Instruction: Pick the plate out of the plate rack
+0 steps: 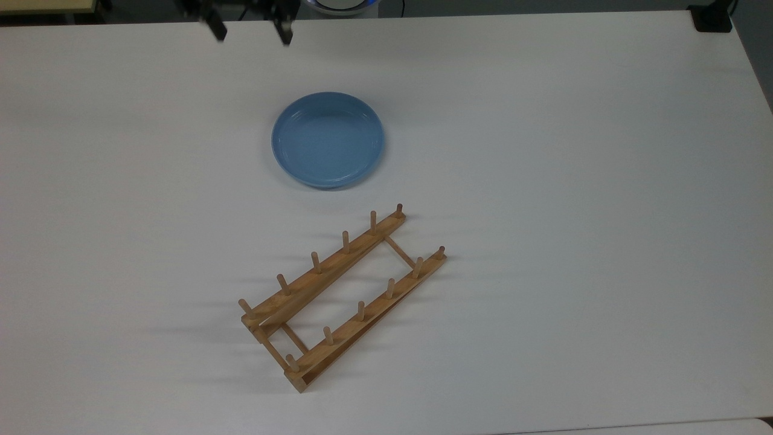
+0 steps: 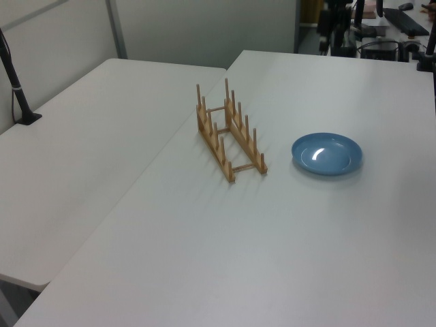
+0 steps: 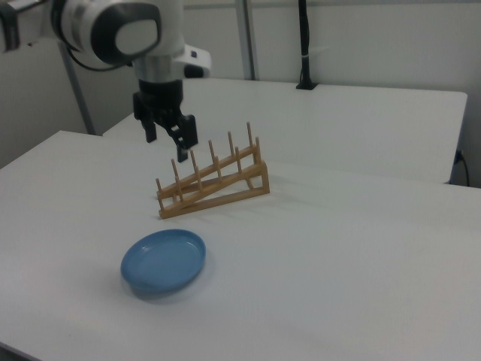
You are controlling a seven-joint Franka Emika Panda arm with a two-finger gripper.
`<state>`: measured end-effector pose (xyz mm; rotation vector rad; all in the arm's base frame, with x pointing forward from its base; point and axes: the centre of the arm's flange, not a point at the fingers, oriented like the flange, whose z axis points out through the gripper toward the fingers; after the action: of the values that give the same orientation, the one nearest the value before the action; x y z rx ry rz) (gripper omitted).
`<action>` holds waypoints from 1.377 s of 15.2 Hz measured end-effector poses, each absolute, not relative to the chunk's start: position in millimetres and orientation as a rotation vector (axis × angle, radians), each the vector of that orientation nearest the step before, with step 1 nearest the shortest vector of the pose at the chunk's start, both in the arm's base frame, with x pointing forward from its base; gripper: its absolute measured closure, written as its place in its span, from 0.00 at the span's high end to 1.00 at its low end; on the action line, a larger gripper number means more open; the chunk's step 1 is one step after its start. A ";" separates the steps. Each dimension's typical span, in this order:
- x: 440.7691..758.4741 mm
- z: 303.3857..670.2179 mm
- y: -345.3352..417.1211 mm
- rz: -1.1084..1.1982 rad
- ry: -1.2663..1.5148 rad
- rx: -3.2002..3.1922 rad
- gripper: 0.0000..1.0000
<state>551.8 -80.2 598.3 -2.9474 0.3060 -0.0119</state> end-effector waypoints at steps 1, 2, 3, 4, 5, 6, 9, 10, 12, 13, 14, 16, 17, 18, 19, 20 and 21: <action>547.7 608.8 -72.3 -0.015 0.311 -2.946 1.00; 545.7 615.8 -61.8 -0.023 0.327 -2.945 1.00; 544.7 620.0 -49.8 -0.027 0.344 -2.943 1.00; 544.4 622.2 -39.2 -0.027 0.353 -2.949 1.00; 544.4 622.6 -32.9 -0.026 0.349 -2.962 1.00; 544.6 622.3 -30.4 -0.027 0.333 -2.986 1.00; 550.7 624.9 -40.1 -0.122 0.152 -3.059 1.00; 555.0 626.5 -45.7 -0.178 0.123 -3.065 1.00; 558.1 628.7 -53.0 -0.226 0.119 -3.067 1.00; 558.3 629.3 -56.4 -0.236 0.124 -3.067 1.00; 558.2 629.4 -58.7 -0.239 0.127 -3.067 1.00; 558.2 629.5 -59.4 -0.239 0.127 -3.067 1.00; 558.2 629.5 -59.4 -0.239 0.127 -3.067 1.00; 558.2 629.6 -59.4 -0.239 0.127 -3.067 1.00; 558.2 629.6 -59.3 -0.239 0.127 -3.067 1.00; 558.2 629.6 -59.3 -0.239 0.127 -3.067 1.00; 558.2 629.6 -59.3 -0.239 0.126 -3.067 1.00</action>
<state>558.2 -59.3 629.6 -3.0670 0.1264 -0.2394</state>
